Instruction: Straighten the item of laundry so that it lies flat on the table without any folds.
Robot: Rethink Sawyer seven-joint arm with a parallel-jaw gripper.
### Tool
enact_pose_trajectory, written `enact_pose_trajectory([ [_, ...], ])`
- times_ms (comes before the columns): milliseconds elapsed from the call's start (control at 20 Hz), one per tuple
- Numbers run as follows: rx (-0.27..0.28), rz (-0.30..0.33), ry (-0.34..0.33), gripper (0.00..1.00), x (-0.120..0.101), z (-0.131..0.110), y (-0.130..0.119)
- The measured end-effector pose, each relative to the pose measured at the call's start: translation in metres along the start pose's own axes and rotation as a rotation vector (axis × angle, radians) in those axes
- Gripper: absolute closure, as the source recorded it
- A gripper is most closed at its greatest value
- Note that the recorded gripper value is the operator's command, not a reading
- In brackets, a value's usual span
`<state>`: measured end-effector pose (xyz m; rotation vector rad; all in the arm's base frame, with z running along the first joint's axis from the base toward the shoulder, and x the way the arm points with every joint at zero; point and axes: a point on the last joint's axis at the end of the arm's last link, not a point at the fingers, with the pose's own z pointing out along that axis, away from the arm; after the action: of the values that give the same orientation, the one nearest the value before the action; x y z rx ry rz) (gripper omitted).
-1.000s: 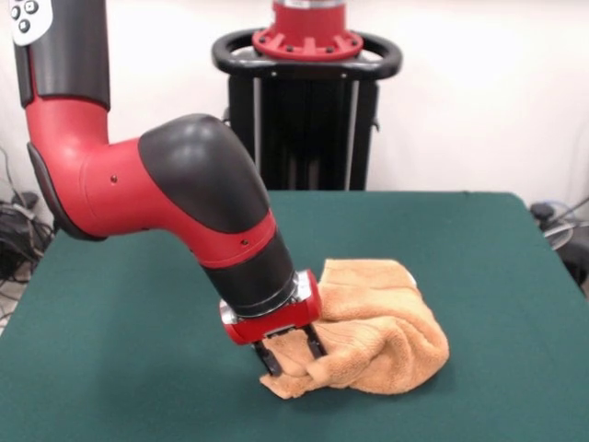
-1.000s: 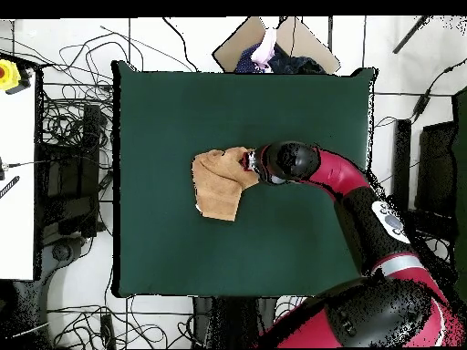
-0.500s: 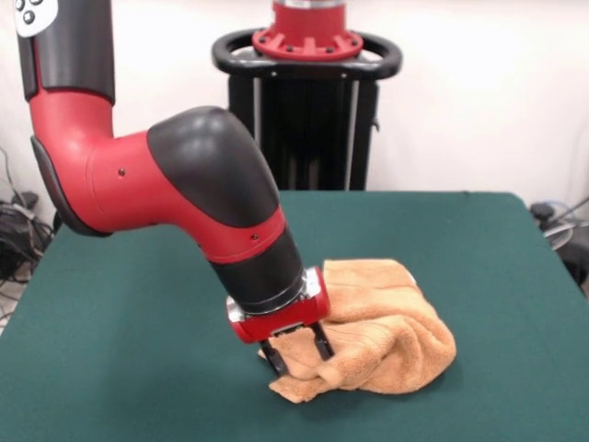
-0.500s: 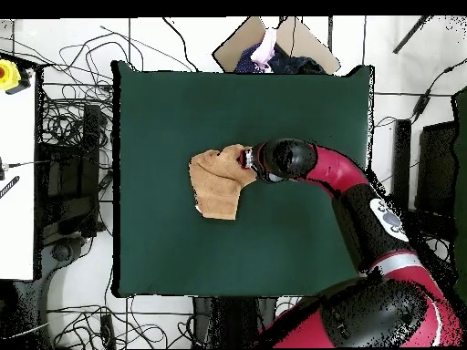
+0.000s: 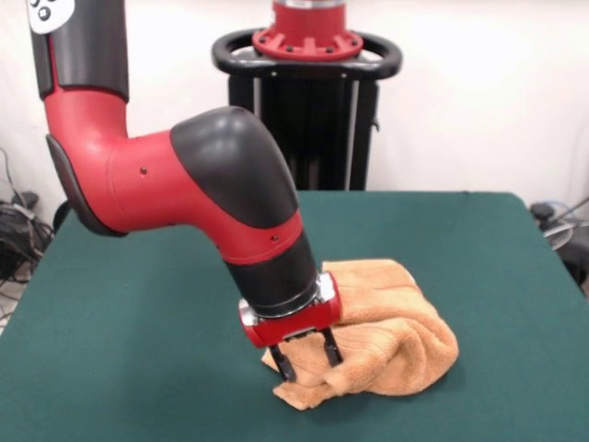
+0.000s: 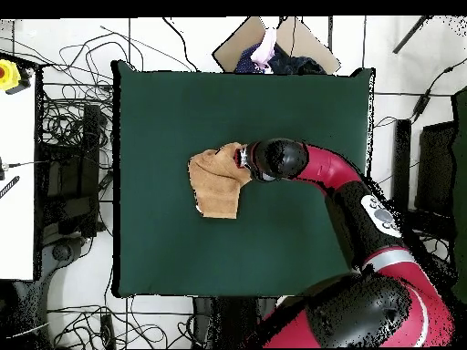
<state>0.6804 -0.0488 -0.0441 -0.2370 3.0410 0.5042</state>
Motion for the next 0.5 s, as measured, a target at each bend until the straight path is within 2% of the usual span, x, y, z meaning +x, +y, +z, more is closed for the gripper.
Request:
enact_pose_trajectory([
  [200, 0.037, -0.015, -0.032, 0.0, -0.0025, 0.0061, 0.003],
  [500, 0.068, -0.035, -0.028, 0.0, -0.0029, 0.0031, 0.0079],
])
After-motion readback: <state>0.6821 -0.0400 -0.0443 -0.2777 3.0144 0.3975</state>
